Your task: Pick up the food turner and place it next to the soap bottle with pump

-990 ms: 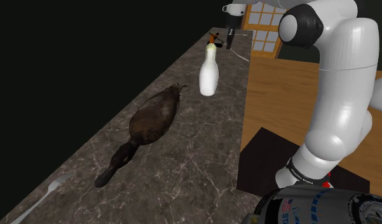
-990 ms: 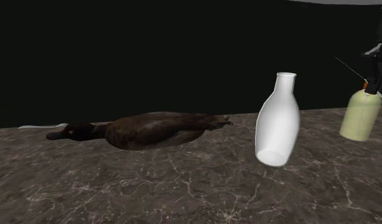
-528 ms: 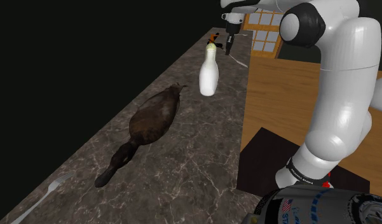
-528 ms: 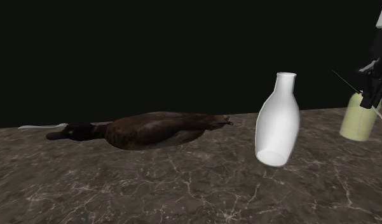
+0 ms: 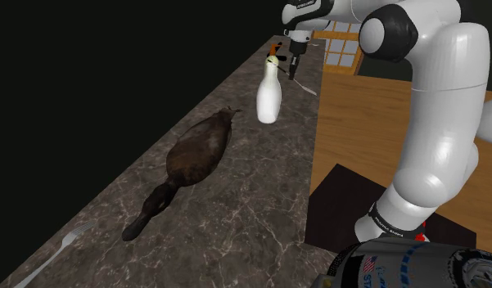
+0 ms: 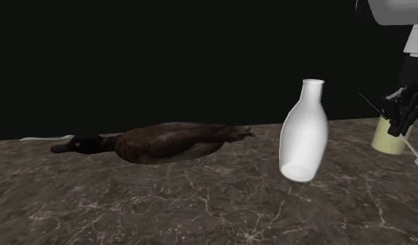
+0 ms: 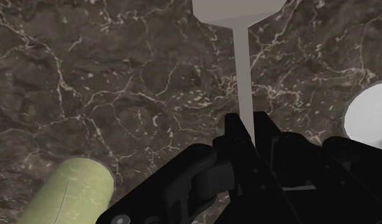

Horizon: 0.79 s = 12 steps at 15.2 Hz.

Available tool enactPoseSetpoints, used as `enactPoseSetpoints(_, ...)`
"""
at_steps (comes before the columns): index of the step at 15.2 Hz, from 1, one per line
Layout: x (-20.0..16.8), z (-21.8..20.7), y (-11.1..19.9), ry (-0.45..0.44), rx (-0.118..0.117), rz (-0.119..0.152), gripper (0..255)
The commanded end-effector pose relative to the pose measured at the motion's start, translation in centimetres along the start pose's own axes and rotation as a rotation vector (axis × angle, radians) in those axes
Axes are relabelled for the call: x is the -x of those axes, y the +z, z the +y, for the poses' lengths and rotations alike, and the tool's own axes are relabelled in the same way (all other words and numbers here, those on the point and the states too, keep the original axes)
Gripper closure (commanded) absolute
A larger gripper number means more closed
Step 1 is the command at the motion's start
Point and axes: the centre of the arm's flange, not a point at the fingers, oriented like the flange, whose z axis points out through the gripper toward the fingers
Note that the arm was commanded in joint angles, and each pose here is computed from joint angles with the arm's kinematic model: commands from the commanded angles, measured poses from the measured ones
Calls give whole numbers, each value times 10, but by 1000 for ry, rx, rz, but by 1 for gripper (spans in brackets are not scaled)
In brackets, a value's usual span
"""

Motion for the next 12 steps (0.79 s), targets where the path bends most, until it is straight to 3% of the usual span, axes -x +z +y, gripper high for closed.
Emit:
enactPoseSetpoints(1, 2, 0, 10, 0, 0, 0, 255)
enactPoseSetpoints(12, 6, 0, 68, 0, 0, 0, 255)
